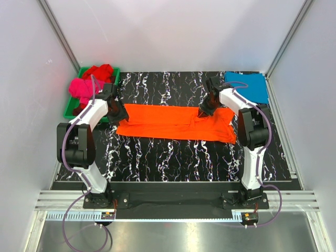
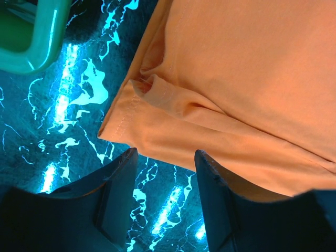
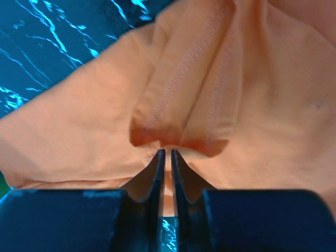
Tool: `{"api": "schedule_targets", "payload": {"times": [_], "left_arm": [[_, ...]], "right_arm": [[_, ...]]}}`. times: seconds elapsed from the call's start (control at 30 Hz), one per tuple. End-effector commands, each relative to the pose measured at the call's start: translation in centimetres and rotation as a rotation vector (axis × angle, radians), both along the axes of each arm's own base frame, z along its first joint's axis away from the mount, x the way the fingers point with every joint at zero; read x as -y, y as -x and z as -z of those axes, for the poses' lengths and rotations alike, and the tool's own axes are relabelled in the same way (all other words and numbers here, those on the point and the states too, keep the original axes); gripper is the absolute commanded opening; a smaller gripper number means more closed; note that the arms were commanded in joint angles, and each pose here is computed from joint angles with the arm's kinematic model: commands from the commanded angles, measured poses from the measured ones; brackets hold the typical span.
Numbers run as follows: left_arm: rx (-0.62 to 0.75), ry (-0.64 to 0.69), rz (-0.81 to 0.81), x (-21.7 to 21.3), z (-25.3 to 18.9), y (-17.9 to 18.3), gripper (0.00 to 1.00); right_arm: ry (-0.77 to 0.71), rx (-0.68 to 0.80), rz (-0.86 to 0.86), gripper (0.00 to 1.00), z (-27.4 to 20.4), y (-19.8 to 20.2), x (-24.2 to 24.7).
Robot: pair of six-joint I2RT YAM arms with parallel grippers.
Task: Fold and stack the t-shirts
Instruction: Fold the tshirt
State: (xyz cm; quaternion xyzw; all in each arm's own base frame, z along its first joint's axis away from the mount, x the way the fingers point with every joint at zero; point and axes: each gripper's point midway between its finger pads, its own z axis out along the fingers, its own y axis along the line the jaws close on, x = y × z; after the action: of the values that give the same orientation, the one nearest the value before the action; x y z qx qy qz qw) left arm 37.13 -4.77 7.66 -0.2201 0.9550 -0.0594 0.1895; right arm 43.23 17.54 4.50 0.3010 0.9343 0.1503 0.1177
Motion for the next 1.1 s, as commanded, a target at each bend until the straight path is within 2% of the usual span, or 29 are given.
{"api": "schedule_targets", "payload": {"times": [0.0, 0.13, 0.23, 0.3, 0.33, 0.37, 0.47, 0.67, 1.07], "left_arm": [[0.059, -0.025, 0.002, -0.5, -1.7, -0.5, 0.53], [0.059, -0.020, -0.001, -0.4, -1.6, -0.6, 0.53], [0.056, -0.020, -0.001, -0.4, -1.5, -0.6, 0.52], [0.056, -0.021, 0.001, -0.4, -1.5, -0.6, 0.52], [0.057, -0.024, 0.000, -0.5, -1.6, -0.6, 0.52], [0.059, -0.027, 0.002, -0.5, -1.7, -0.6, 0.52], [0.062, -0.029, 0.001, -0.5, -1.7, -0.7, 0.52], [0.059, -0.026, -0.004, -0.5, -1.5, -0.5, 0.52], [0.057, -0.041, 0.006, -0.7, -1.7, -0.3, 0.52]], "right_arm": [[0.012, 0.066, -0.011, 0.11, -1.3, -2.0, -0.5], [0.004, 0.082, -0.028, 0.03, -1.7, -2.4, -1.2], [0.007, 0.072, -0.041, 0.01, -1.6, -2.2, -1.7], [0.020, 0.066, -0.028, 0.07, -1.9, -2.1, -1.4], [0.040, 0.044, -0.021, 0.21, -1.8, -1.6, -1.0], [0.051, 0.048, -0.012, 0.26, -2.4, -1.5, -0.7], [0.088, 0.028, 0.002, 0.32, -2.7, -0.8, 0.2], [0.088, -0.024, 0.010, 0.33, -1.5, 0.4, 0.2], [0.073, -0.022, 0.009, 0.33, -0.1, -0.8, -0.4]]}}
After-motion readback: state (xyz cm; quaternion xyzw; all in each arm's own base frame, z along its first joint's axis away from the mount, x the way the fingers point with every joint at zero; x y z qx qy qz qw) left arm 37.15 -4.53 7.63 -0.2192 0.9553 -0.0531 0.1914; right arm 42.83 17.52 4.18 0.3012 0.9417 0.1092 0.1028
